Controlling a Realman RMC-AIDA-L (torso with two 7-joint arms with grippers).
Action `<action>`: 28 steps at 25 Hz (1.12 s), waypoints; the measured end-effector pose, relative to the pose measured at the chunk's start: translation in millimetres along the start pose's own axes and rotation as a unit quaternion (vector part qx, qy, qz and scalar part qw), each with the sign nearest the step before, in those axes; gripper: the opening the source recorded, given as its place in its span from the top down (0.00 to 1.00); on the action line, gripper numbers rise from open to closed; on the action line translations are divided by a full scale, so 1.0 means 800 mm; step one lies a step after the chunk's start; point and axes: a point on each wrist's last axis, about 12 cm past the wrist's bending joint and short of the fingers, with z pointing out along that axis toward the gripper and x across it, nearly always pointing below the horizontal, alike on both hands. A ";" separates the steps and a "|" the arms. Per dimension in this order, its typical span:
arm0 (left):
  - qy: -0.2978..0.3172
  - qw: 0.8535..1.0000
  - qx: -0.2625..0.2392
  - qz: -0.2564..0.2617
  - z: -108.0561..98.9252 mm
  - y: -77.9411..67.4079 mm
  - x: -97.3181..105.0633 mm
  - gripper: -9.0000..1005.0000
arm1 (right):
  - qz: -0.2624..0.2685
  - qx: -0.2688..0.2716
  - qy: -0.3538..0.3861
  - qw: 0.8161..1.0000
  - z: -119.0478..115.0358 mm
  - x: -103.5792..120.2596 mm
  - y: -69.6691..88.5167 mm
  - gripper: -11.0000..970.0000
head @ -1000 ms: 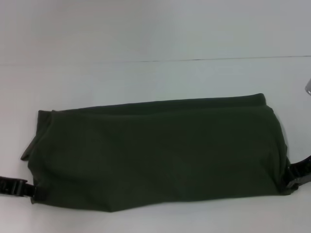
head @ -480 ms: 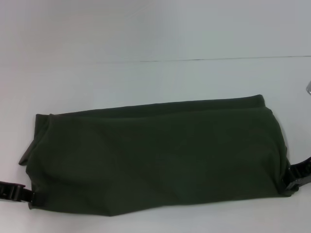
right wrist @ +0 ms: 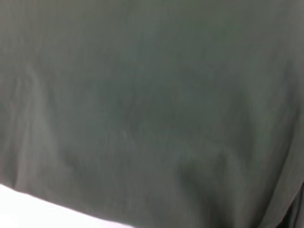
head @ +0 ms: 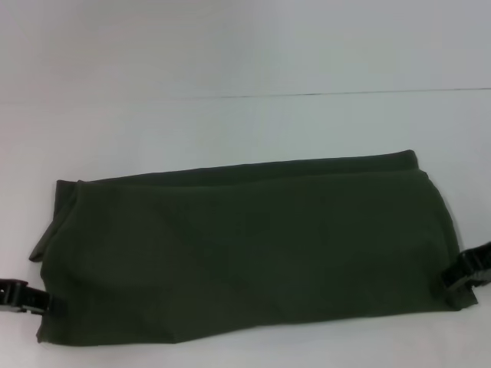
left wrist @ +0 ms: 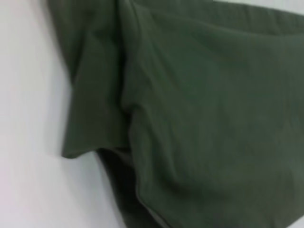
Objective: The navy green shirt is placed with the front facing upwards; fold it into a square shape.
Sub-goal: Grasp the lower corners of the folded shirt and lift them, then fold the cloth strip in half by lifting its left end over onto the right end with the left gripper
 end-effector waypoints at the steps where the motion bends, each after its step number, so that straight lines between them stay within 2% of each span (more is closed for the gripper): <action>1: -0.005 1.000 -0.001 -0.002 -0.002 0.001 -0.001 0.84 | 0.000 -0.002 -0.005 1.000 -0.003 -0.001 -0.001 0.59; 9: -0.047 0.999 -0.023 -0.003 -0.026 0.003 -0.011 0.50 | 0.012 -0.025 -0.052 0.998 -0.034 -0.006 -0.003 0.39; 14: -0.126 0.992 -0.019 0.009 -0.045 0.003 -0.022 0.31 | 0.034 -0.032 -0.100 0.994 -0.055 -0.007 -0.014 0.18; 17: -0.170 0.985 -0.004 0.019 -0.049 0.002 -0.028 0.21 | 0.043 -0.026 -0.120 0.991 -0.064 -0.008 -0.018 0.11; 23: -0.225 0.973 0.038 0.039 -0.040 -0.006 -0.039 0.13 | 0.064 -0.020 -0.182 0.981 -0.080 -0.015 -0.029 0.11; 28: -0.252 0.963 0.087 0.043 -0.025 -0.012 -0.047 0.10 | 0.055 -0.006 -0.224 0.973 -0.088 -0.035 -0.025 0.12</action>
